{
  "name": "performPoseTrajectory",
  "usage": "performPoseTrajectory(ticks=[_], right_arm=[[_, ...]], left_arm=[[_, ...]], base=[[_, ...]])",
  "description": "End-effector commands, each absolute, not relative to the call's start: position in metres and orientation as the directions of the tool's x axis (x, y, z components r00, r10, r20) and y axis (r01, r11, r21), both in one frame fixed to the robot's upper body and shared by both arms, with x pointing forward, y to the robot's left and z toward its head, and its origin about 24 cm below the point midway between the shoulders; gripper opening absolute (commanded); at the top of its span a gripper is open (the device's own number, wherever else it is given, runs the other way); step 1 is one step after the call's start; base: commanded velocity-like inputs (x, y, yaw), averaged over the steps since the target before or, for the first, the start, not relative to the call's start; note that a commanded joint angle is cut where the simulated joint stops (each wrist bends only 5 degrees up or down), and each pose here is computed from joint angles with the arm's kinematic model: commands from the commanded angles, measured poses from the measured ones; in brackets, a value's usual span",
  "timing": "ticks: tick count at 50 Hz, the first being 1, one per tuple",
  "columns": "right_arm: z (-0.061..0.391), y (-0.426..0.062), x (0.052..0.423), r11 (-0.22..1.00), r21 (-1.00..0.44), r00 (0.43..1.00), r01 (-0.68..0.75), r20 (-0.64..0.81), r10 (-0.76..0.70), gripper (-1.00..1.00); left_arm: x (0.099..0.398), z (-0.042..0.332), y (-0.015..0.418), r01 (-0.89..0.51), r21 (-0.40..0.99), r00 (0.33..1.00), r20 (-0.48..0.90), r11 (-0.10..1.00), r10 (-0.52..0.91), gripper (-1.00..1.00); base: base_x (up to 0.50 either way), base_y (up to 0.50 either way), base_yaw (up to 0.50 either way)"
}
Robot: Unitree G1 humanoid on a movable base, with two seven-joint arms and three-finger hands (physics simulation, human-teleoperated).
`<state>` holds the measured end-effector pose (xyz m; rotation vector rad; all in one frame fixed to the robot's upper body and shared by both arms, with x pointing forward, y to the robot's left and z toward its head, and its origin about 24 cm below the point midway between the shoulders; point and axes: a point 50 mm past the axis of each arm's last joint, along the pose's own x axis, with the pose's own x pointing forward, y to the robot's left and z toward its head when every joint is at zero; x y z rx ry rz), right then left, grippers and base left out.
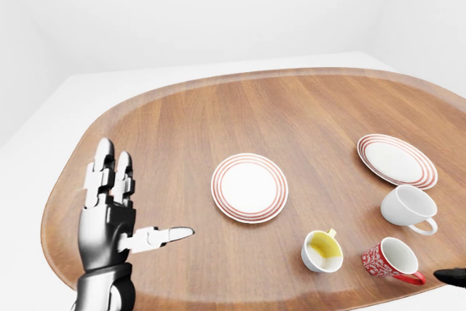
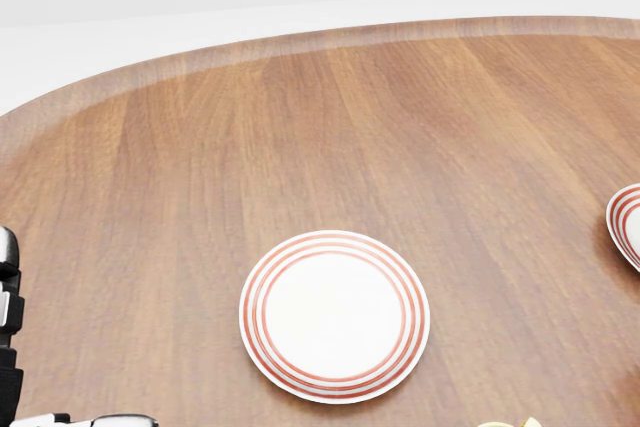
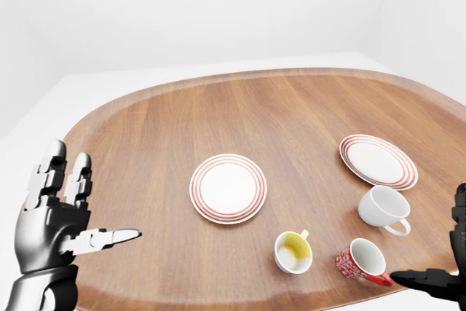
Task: Put the red mug on the left plate.
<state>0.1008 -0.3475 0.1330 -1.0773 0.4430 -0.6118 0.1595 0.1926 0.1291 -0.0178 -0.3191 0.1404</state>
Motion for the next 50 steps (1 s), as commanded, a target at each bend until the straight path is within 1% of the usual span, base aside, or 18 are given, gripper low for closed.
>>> performPoseTrajectory(ticks=[1, 12, 21, 27, 36, 45, 50], right_arm=[[0.118, -0.343, 0.1, 0.421, -0.888, 0.767, 0.184, -0.138, -0.627, 1.0], [0.12, -0.348, 0.107, 0.407, -0.891, 0.772, 0.2, -0.113, -0.626, 1.0], [0.096, -0.361, 0.103, 0.459, -0.859, 0.736, 0.226, -0.158, -0.658, 1.0], [0.095, -0.358, 0.112, 0.461, -0.859, 0.754, 0.224, -0.147, -0.641, 1.0], [0.079, -0.36, 0.114, 0.488, -0.843, 0.744, 0.227, -0.174, -0.645, 1.0], [0.079, -0.357, 0.121, 0.49, -0.848, 0.761, 0.204, -0.177, -0.624, 1.0], [0.067, -0.359, 0.12, 0.518, -0.831, 0.748, 0.206, -0.208, -0.63, 1.0]], left_arm=[[0.16, 0.129, 0.192, -0.133, -0.038, 0.94, 0.311, 0.99, 0.138, 1.0], [0.161, 0.128, 0.192, -0.131, -0.038, 0.942, 0.307, 0.991, 0.137, 1.0], [0.162, 0.129, 0.191, -0.131, -0.036, 0.942, 0.307, 0.991, 0.135, 1.0], [0.162, 0.129, 0.191, -0.13, -0.034, 0.943, 0.306, 0.991, 0.134, 1.0], [0.162, 0.128, 0.19, -0.13, -0.033, 0.943, 0.306, 0.991, 0.134, 1.0], [0.162, 0.128, 0.19, -0.129, -0.031, 0.943, 0.305, 0.991, 0.132, 1.0], [0.162, 0.128, 0.19, -0.13, -0.032, 0.943, 0.306, 0.991, 0.133, 1.0]], base=[[0.0, 0.0, 0.0], [0.0, 0.0, 0.0], [0.0, 0.0, 0.0], [0.0, 0.0, 0.0], [0.0, 0.0, 0.0], [0.0, 0.0, 0.0], [0.0, 0.0, 0.0]])
